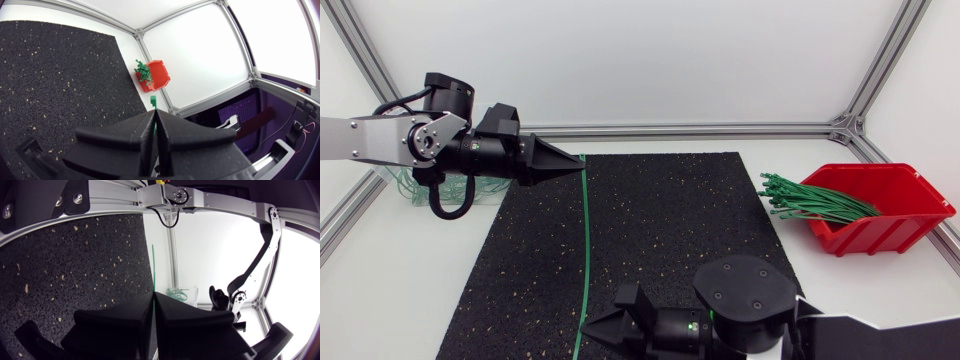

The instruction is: Take a green cable tie from the red box, thread the tail through the head to close it, then place it in the transparent bin on the left.

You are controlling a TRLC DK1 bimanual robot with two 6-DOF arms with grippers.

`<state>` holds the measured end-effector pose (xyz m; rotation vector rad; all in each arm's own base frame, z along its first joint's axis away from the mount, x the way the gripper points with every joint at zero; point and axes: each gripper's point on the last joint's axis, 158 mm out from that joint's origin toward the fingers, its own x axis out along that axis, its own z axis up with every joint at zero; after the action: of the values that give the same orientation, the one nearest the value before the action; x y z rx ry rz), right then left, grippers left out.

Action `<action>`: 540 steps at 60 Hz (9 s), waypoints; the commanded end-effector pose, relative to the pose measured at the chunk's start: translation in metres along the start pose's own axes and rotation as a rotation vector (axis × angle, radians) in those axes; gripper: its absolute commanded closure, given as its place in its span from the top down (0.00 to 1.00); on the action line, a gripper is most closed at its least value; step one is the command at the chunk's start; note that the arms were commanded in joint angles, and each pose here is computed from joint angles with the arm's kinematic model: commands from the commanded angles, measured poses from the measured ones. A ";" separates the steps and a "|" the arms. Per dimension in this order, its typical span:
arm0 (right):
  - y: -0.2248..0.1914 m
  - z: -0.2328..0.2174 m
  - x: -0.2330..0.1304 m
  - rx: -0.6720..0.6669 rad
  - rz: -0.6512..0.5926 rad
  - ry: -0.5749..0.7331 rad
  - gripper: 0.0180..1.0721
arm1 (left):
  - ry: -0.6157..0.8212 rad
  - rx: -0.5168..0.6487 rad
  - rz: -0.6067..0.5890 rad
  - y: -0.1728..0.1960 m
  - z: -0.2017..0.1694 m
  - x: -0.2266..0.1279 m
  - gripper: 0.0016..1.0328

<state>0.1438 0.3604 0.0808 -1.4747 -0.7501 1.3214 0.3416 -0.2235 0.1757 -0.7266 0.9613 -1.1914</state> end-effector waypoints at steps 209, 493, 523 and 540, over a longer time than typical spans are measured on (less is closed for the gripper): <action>-0.149 -0.022 -0.096 2.791 0.931 -0.213 0.05 | -0.134 0.590 0.088 -0.124 -0.083 0.011 0.04; -0.148 -0.036 -0.096 2.858 0.967 -0.270 0.05 | -0.175 0.880 0.210 -0.155 -0.123 0.029 0.04; -0.149 -0.034 -0.095 2.791 0.907 -0.286 0.64 | -0.146 0.962 0.276 -0.139 -0.129 0.022 0.04; -0.151 -0.036 -0.093 2.710 0.875 -0.318 0.67 | -0.106 1.024 0.314 -0.129 -0.131 0.020 0.04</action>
<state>0.1819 0.3160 0.2538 0.8671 1.5072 1.4232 0.1714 -0.2727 0.2371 0.1306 0.2643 -1.1520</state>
